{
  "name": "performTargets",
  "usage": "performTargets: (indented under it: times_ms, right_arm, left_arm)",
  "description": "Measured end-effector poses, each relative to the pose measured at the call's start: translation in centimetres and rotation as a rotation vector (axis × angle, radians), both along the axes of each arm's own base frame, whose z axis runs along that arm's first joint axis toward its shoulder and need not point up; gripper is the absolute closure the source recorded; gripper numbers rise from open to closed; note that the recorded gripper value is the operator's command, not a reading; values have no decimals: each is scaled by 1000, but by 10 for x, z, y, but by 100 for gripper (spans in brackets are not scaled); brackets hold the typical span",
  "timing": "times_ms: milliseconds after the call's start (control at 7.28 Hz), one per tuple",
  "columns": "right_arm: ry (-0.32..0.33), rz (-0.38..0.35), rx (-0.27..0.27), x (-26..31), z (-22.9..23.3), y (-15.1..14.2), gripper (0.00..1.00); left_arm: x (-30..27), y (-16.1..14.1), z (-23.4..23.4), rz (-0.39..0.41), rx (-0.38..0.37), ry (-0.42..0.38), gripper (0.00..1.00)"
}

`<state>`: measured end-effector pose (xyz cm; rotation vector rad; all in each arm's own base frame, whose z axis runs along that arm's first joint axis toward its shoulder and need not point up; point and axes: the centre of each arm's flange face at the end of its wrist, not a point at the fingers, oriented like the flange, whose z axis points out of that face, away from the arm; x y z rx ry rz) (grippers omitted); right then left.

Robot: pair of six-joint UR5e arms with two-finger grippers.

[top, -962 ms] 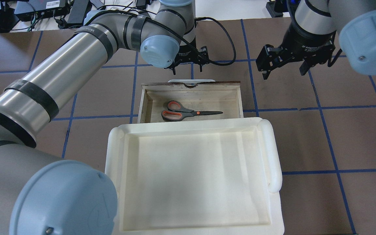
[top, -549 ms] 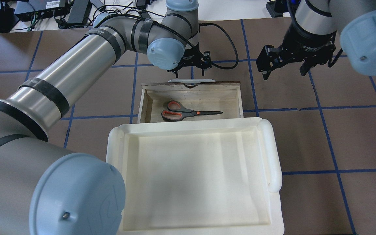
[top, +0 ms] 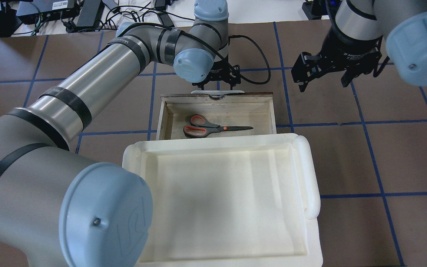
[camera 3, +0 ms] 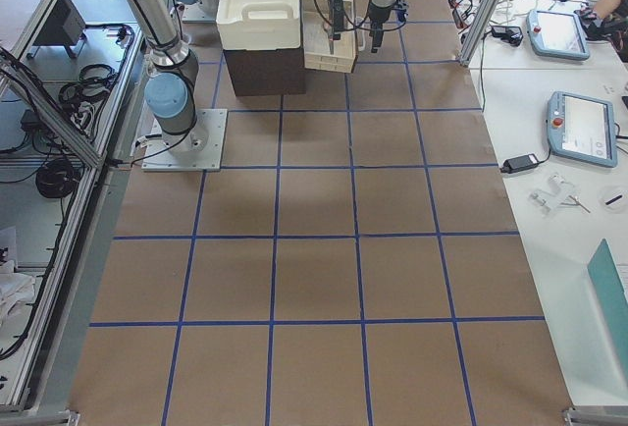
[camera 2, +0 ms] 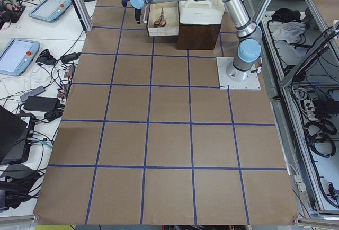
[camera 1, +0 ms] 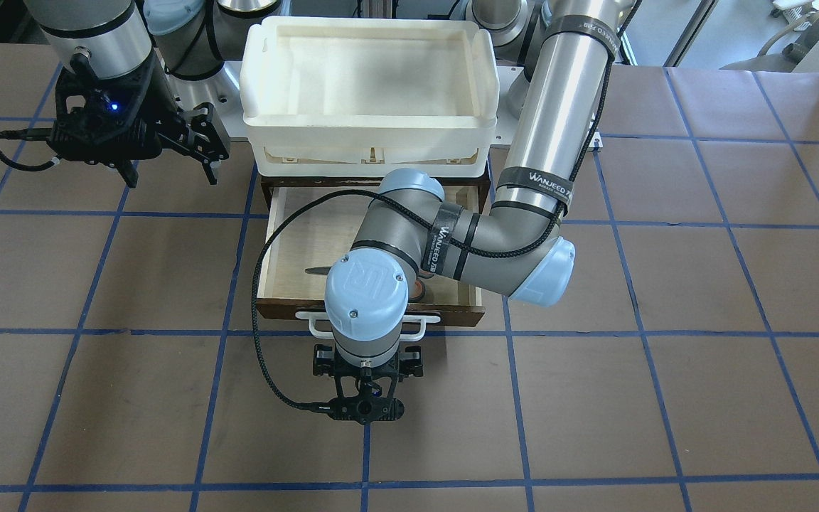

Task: Put scissors in drawer and close it
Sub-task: 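Lower the left gripper onto the drawer front near the handle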

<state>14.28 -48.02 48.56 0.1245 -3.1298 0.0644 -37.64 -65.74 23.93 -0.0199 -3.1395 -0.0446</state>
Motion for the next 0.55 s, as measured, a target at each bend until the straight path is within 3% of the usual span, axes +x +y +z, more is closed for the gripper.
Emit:
performTargets:
  times_ms: [549]
  right_arm:
    - [6,0,5,0,-3,-1,0]
  left_arm:
    - [2,4,-38,-7,116,-47,0]
